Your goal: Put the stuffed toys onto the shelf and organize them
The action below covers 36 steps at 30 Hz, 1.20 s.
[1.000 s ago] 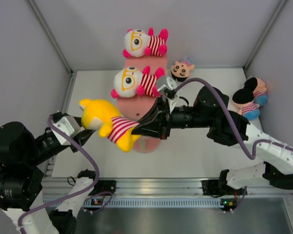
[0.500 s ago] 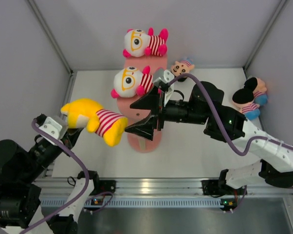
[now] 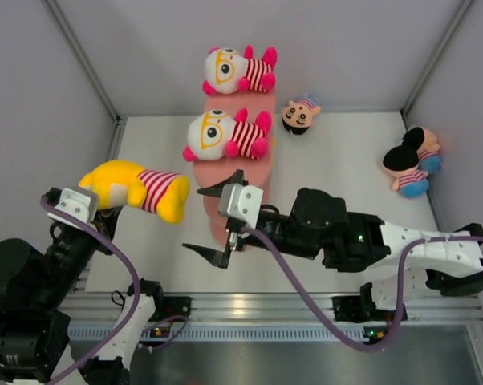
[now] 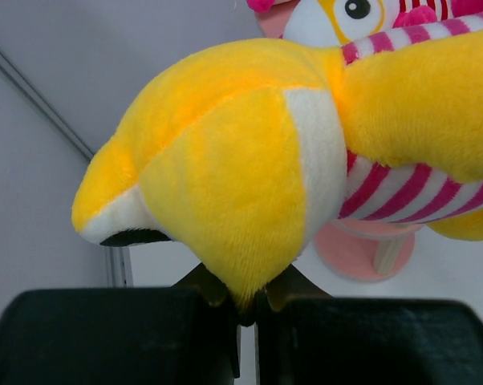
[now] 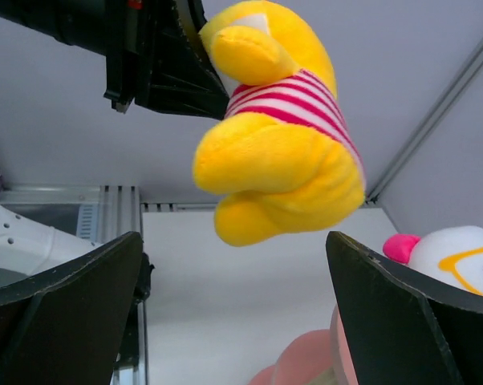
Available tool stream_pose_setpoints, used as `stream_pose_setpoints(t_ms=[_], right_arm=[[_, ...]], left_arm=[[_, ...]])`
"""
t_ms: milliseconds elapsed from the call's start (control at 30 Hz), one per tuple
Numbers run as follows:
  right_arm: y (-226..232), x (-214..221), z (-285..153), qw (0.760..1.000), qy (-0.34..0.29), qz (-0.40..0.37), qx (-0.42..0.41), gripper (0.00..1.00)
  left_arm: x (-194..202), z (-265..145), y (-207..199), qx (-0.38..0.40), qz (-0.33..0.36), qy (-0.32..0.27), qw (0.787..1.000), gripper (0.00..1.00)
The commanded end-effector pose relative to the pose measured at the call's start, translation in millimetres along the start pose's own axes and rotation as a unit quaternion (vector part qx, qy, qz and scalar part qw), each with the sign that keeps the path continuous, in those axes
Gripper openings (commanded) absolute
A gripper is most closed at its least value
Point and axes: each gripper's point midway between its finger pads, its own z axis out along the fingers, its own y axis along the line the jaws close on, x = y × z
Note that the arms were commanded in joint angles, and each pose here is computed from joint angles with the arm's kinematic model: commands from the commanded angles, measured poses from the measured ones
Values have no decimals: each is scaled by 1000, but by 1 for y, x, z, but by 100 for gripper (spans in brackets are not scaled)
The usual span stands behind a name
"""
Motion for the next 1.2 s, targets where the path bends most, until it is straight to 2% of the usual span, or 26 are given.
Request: stream_pose_setpoints(t_ms=[0,200,333,467,567,600,633,667,700,733,800,833,933,1067,1100,1167], right_arm=[[-15,-13,7,995,-35,-48,79,97],[-24,-25,14,987,-66,-59,132,97],[-28,-32,18,985,-81,-51,145,98],[-29,-32,30,984,-69,-48,158,95],[-21,-24,37,987,-58,-48,142,73],[-19,-25,38,988,-61,-36,138,50],[-18,-26,37,989,-67,-28,132,36],[-18,-29,33,989,-71,-20,129,13],[-18,-33,30,989,-77,-5,127,1],[-15,-34,27,990,-78,2,117,0],[-17,-44,15,990,-85,28,108,0],[-14,-40,11,992,-73,34,96,0],[-14,-47,-12,992,-67,72,75,0],[-16,-40,-53,993,-21,115,34,0],[-11,-23,-61,992,14,125,25,0],[-7,-9,-78,986,36,163,12,0]], left_arm=[[-13,1,5,-15,-9,-27,999,0],[-15,-1,-11,28,-7,-37,999,0],[-12,1,-12,25,-9,-32,999,0],[-16,-3,-21,48,-5,-42,998,0],[-22,-9,-31,71,4,-57,996,0],[-23,-11,-37,86,10,-61,994,0],[-23,-12,-40,95,14,-64,993,0],[-22,-12,-41,97,16,-64,993,0],[-21,-14,-43,103,22,-66,992,0],[-20,-14,-44,103,24,-66,992,4],[-18,-17,-42,94,33,-68,993,28],[-17,-16,-40,90,36,-67,993,55],[-15,-19,-35,72,48,-68,994,78],[-12,-20,-27,50,59,-65,995,88],[-12,-20,-26,45,61,-63,995,89],[-10,-18,-23,41,60,-59,996,91]])
